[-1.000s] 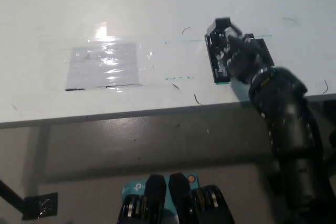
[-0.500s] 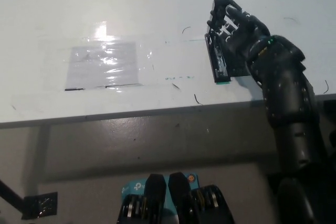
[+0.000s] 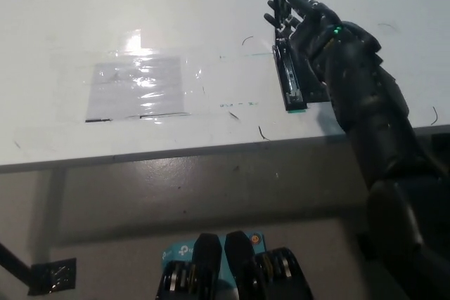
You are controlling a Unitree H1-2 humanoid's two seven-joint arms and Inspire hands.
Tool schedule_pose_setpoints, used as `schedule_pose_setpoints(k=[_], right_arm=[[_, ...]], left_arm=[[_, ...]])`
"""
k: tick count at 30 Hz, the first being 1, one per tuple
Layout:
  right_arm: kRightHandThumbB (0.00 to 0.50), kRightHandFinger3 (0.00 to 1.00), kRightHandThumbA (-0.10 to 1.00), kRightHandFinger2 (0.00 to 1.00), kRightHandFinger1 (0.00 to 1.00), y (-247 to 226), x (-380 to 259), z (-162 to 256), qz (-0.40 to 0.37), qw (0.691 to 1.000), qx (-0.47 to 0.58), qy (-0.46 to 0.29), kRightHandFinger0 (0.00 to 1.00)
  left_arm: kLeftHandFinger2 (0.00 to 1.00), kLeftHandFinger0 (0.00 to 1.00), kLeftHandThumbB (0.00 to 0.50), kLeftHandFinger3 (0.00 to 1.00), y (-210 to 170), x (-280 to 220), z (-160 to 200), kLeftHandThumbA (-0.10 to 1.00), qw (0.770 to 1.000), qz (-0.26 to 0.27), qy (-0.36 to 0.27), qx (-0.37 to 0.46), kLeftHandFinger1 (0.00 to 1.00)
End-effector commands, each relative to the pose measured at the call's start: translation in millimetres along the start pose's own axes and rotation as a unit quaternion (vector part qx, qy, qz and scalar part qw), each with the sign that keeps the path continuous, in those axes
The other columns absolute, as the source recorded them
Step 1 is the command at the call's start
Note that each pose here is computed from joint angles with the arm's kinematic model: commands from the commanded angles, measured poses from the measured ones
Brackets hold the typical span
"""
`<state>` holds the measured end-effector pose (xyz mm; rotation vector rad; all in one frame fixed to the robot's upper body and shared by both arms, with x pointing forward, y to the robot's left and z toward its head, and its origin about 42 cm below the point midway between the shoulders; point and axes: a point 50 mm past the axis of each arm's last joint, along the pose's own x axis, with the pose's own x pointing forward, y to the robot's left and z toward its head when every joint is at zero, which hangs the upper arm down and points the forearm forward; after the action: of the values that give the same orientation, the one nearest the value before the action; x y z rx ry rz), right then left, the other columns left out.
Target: A stapler is kept infront of the robot on the black mark on the desk and the robot uses its right hand to lift the top of the stapler to open it
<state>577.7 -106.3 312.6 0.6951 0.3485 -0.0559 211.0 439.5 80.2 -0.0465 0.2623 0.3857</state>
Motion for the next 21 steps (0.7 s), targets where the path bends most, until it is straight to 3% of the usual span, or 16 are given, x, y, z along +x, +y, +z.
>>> schedule_pose_setpoints(k=[1,3,8,10,13,15,16,18,21], right_arm=[[0.0,0.82,0.08,0.67,0.52,50.3,-10.2,28.0,0.078,0.994,-0.006,-0.071,0.39],[0.0,0.83,0.08,0.67,0.53,44.7,-9.7,26.1,0.083,0.994,-0.01,-0.072,0.41],[0.0,0.85,0.08,0.68,0.52,29.8,-16.3,23.6,0.086,0.993,-0.022,-0.074,0.4],[0.0,0.91,0.1,0.75,0.56,13.8,-25.7,20.9,0.092,0.993,-0.028,-0.073,0.45],[0.005,0.85,0.12,0.71,0.56,-5.0,-43.1,16.5,0.095,0.992,-0.031,-0.075,0.47],[0.0,0.85,0.12,0.72,0.57,-14.5,-54.3,14.0,0.1,0.991,-0.037,-0.076,0.48],[0.0,0.85,0.13,0.72,0.58,-20.0,-59.6,12.1,0.101,0.991,-0.036,-0.081,0.5],[0.0,0.87,0.15,0.76,0.61,-33.7,-75.3,7.7,0.116,0.989,-0.019,-0.086,0.55],[0.0,0.88,0.19,0.76,0.61,-47.1,-90.4,-0.5,0.121,0.988,-0.029,-0.087,0.53]], left_arm=[[0.74,0.53,0.148,0.92,3.2,-3.7,10.7,0.34,1.0,0.003,-0.018,0.003,0.6],[0.74,0.52,0.127,0.93,3.6,-3.6,11.1,0.38,1.0,0.002,-0.018,0.018,0.6],[0.72,0.52,0.131,0.91,4.4,0.2,10.5,0.35,1.0,0.003,-0.021,0.007,0.6],[0.74,0.55,0.148,0.91,3.9,-1.0,10.7,0.36,1.0,0.002,-0.021,0.003,0.61],[0.71,0.53,0.168,0.89,3.3,-2.2,8.8,0.38,1.0,0.011,-0.018,0.007,0.6],[0.73,0.55,0.154,0.89,3.9,-1.4,7.7,0.39,1.0,0.006,-0.02,0.008,0.62],[0.69,0.5,0.182,0.85,3.2,-1.7,7.9,0.34,1.0,0.017,-0.015,-0.002,0.57],[0.7,0.53,0.148,0.88,1.9,-0.9,8.5,0.35,1.0,0.009,-0.019,-0.002,0.59],[0.74,0.53,0.148,0.92,1.9,-1.5,8.4,0.36,1.0,0.009,-0.022,0.002,0.6]])
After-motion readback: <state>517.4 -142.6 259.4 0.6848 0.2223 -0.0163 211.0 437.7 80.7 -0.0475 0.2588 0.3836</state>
